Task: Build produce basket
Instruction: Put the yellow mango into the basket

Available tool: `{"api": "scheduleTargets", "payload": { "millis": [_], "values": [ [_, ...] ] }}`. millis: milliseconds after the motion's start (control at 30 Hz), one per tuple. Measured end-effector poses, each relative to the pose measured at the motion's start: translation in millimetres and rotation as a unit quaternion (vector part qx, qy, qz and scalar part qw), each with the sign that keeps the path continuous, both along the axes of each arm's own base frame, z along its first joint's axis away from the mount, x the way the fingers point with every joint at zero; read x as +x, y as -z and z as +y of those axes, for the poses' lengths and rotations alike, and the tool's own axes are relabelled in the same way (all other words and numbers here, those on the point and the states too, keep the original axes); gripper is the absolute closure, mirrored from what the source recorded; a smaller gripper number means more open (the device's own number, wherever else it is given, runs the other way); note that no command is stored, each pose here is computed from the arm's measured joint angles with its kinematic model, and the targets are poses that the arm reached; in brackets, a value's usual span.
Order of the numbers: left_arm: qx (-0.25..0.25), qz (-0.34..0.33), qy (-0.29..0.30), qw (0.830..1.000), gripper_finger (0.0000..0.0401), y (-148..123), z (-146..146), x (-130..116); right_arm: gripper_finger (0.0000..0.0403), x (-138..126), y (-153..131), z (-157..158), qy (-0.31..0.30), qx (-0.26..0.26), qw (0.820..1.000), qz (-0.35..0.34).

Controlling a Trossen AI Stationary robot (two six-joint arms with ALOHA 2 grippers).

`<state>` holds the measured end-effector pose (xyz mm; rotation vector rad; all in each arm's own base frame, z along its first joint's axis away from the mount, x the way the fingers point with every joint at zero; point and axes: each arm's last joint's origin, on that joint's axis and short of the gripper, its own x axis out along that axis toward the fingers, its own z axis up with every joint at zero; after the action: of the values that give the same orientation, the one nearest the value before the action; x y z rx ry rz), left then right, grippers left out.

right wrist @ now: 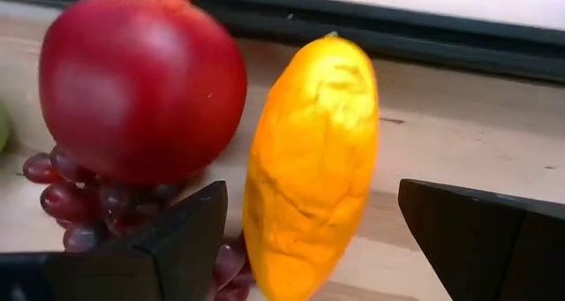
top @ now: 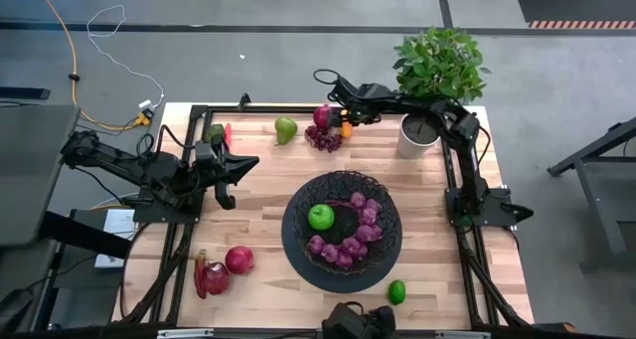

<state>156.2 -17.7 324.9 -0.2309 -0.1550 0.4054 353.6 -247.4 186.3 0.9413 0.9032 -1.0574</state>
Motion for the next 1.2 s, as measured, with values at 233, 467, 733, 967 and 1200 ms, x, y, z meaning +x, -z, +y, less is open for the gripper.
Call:
{"api": "scheduleTargets", "payload": {
  "millis": [233,467,733,967,1200],
  "values": [
    [0.000,0.000,0.000,1.000,0.0400,0,0,0,0.0087,4,8,-2,-0.004,0.008,1.000,-0.012],
    [-0.001,-0.002,0.000,1.000,0.0401,0,0,0,0.0107,5,20,-3,0.005,0.019,1.000,-0.001],
    [-0.001,-0.001,0.000,1.000,0.0401,0,0,0,0.0181,5,25,-4,0.010,0.018,1.000,0.012],
    [-0.001,-0.001,0.000,1.000,0.0401,0,0,0,0.0214,4,23,-3,-0.003,0.017,1.000,0.019],
    [0.000,-0.001,0.000,1.000,0.0400,0,0,0,0.0214,3,-11,3,-0.043,-0.025,0.999,-0.009]
  ]
}}
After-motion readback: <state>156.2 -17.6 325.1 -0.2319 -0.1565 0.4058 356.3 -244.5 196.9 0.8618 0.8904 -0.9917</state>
